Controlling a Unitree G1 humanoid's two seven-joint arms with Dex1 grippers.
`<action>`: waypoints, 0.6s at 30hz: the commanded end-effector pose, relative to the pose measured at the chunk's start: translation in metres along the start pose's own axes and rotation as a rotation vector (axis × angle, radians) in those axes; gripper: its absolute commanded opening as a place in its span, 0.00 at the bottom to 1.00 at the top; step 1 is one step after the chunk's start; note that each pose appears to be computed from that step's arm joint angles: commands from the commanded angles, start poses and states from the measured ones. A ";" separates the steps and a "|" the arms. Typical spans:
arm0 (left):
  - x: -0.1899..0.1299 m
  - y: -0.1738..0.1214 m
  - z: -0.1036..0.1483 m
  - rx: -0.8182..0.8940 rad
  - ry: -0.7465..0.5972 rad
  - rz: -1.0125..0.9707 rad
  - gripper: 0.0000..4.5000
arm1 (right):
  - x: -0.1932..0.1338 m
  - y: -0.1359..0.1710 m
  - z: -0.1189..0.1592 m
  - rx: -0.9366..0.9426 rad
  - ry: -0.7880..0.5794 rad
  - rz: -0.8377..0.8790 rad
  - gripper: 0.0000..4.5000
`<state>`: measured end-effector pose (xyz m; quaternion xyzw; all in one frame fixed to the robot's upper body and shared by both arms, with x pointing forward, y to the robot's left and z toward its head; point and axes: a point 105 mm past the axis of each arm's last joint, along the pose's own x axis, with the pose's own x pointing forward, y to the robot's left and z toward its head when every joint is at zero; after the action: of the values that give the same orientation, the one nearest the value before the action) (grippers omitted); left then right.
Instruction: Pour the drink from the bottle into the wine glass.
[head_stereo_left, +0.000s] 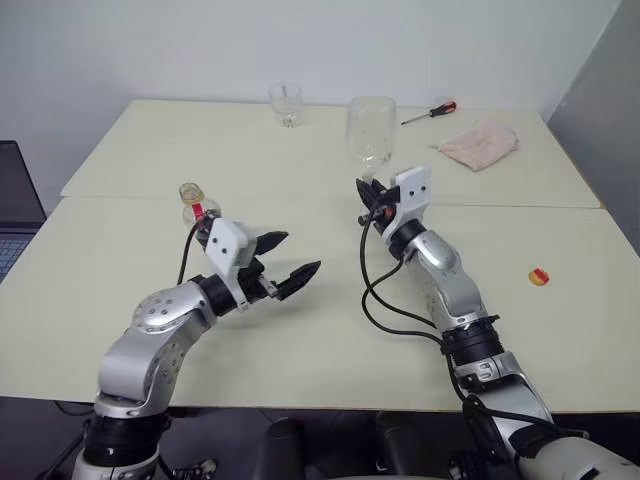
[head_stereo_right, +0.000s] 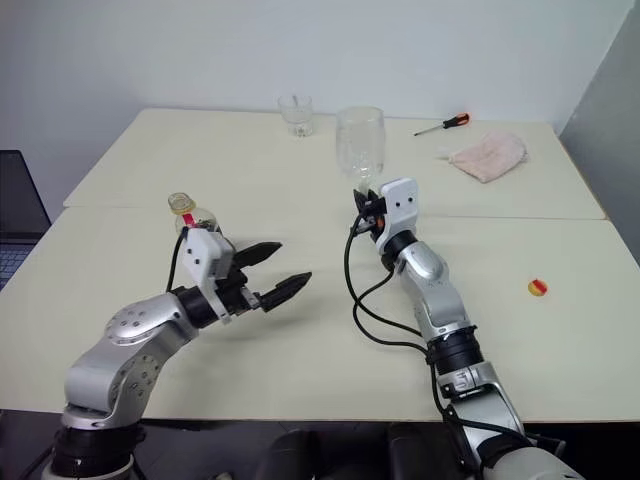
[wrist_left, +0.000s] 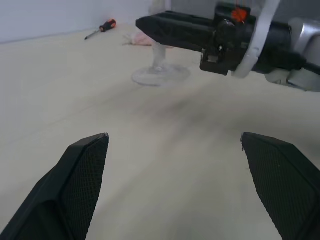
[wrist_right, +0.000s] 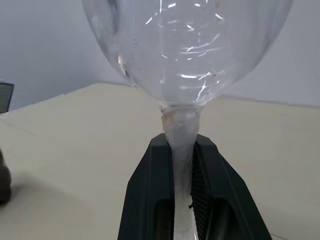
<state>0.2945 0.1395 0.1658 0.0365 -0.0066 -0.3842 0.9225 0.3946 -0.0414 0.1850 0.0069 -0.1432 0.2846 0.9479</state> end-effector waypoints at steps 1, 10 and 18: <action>-0.010 0.003 0.017 0.002 -0.055 0.052 1.00 | 0.001 0.014 0.015 -0.049 -0.088 0.079 0.04; -0.024 0.009 0.019 0.037 -0.027 0.110 1.00 | -0.009 0.024 -0.041 -0.059 0.038 0.134 0.04; -0.028 0.007 0.020 0.053 -0.006 0.105 1.00 | -0.010 0.029 -0.063 -0.042 0.062 0.119 0.04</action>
<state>0.2829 0.1667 0.1757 0.0493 -0.0006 -0.3281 0.9433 0.3875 -0.0220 0.1102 -0.0256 -0.0984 0.3322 0.9377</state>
